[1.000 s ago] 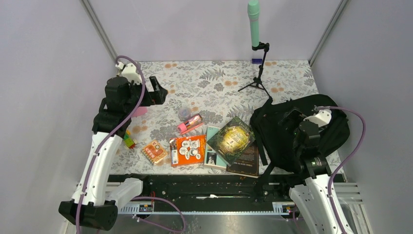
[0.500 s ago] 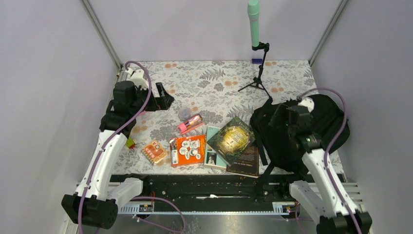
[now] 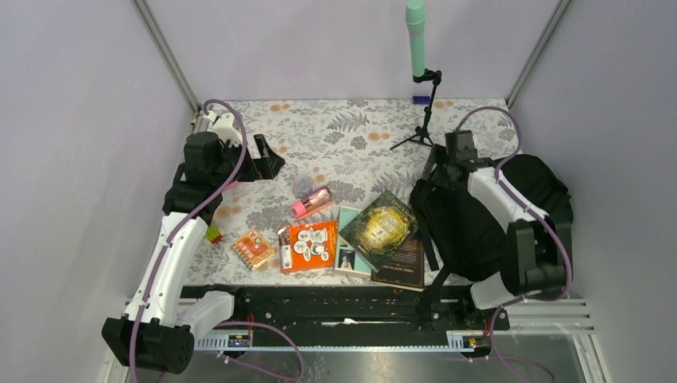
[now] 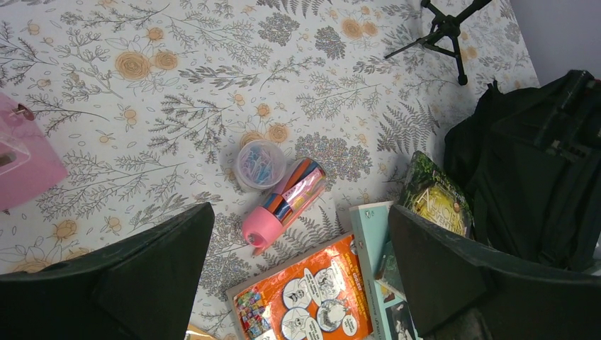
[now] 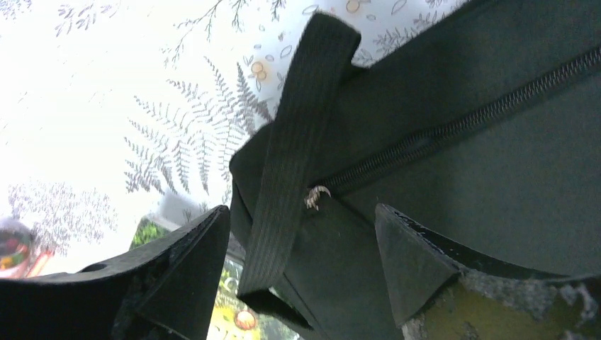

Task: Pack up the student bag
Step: Pick up the student bag at the center of the board.

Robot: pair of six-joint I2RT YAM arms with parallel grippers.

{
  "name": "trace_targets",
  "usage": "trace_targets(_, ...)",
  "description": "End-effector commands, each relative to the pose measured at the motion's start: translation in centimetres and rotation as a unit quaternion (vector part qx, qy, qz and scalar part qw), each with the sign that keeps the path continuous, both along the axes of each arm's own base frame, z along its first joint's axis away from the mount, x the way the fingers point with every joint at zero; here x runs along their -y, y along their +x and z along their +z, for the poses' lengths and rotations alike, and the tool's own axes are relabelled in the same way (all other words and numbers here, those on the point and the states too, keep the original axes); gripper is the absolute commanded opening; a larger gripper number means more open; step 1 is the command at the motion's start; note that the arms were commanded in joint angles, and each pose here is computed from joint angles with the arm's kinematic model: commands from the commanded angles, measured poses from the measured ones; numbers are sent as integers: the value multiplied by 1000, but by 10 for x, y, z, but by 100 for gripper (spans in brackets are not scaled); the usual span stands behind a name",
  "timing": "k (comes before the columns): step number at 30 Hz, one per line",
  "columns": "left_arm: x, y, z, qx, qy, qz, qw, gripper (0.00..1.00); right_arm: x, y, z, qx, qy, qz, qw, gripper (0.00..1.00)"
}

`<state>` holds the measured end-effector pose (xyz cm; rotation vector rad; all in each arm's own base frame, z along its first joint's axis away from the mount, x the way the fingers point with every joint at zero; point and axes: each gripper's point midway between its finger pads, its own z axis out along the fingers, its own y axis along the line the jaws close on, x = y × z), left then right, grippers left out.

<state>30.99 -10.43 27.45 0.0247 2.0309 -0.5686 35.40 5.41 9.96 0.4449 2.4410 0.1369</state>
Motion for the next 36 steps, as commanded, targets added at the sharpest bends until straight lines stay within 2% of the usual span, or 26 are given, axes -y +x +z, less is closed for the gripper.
trace_targets(1,4,8,11,25,-13,-8,1000,99,9,32,10,-5,-37,-11,999,79)
trace_targets(5,5,8,12,24,-17,-13,999,99,23,36,-1,-48,-83,-16,995,75)
trace_targets(9,5,7,12,23,-21,-15,999,99,17,45,-15,-67,-71,-12,995,73)
trace_targets(13,4,8,12,22,-20,-12,999,99,6,58,-20,-72,-52,-2,996,67)
trace_targets(16,3,8,11,22,-21,-11,999,99,3,61,-22,-74,-44,3,996,53)
trace_targets(19,1,9,11,21,-22,-9,1000,99,6,59,-19,-70,-53,0,996,22)
trace_targets(23,0,10,10,19,-23,-8,1000,99,16,57,-6,-52,-72,-12,996,1)
trace_targets(26,-1,10,10,18,-23,-5,1000,99,17,54,17,-18,-71,-13,997,0)
trace_targets(31,0,10,10,17,-24,-6,1000,99,16,40,87,141,-41,-10,989,0)
trace_targets(36,1,9,12,20,-26,-10,999,99,11,15,141,188,-35,24,981,0)
